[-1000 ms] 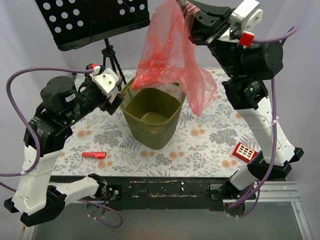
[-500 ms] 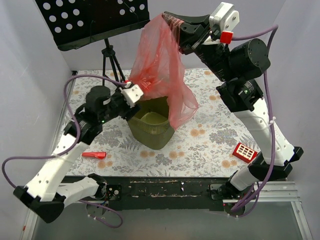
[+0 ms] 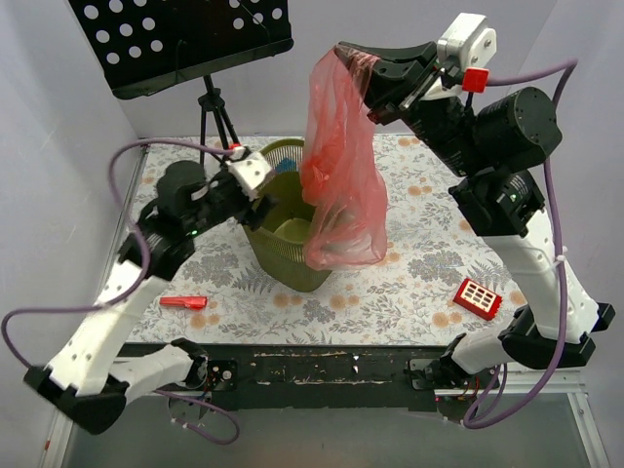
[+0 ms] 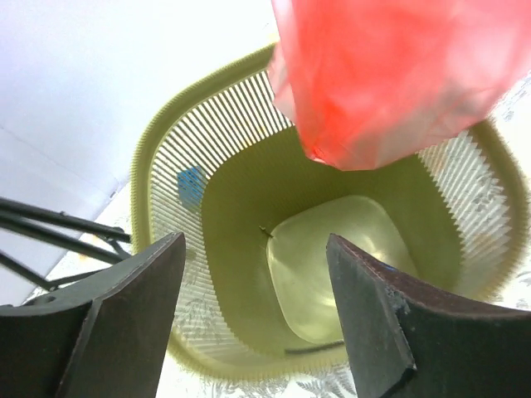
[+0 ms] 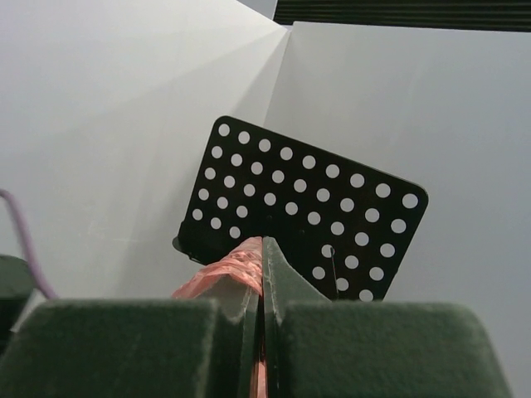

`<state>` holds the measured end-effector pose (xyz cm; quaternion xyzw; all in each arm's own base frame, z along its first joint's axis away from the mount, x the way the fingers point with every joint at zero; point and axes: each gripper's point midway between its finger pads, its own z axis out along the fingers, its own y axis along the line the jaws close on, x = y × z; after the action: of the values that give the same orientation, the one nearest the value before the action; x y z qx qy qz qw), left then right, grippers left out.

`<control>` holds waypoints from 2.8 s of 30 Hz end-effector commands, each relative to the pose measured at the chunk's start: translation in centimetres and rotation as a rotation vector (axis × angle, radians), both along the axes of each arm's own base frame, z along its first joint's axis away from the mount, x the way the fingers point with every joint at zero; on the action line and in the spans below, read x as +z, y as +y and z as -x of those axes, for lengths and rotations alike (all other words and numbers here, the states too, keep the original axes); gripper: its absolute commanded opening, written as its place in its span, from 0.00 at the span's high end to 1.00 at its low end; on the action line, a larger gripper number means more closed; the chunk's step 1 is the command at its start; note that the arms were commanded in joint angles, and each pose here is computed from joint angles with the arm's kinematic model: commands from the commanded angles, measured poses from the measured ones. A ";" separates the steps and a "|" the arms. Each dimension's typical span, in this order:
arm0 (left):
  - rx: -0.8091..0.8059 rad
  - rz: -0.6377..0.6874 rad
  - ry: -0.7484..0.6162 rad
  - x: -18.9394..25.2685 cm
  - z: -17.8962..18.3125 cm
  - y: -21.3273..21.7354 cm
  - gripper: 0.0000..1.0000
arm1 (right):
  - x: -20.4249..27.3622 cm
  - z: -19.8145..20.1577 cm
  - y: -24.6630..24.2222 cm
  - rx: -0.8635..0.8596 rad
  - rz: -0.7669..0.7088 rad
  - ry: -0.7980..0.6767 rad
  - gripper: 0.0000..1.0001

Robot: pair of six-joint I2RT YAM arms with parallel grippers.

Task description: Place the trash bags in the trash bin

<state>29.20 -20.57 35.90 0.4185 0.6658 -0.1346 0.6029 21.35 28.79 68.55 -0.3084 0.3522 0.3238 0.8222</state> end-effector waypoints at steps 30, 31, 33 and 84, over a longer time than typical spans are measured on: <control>-0.565 0.405 0.435 4.6 17.2 -0.7 0.26 | -1.5 -9.0 4.4 -0.417 -0.140 0.069 0.99; -0.542 0.398 0.443 4.2 17.4 -0.5 0.26 | -1.5 -9.0 4.4 -0.418 -0.142 0.069 0.99; -0.513 0.363 0.439 3.4 17.9 0.1 0.25 | -1.9 -9.2 4.5 -0.425 -0.138 0.069 0.99; 0.392 -0.040 -0.124 9.9 -2.5 11.4 1.00 | -16.0 -10.4 -7.1 -0.625 0.331 0.148 0.99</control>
<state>30.03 -12.32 43.25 0.3240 0.7070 -0.0734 0.6243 31.42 21.34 57.16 -0.2621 0.4910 0.0043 0.8308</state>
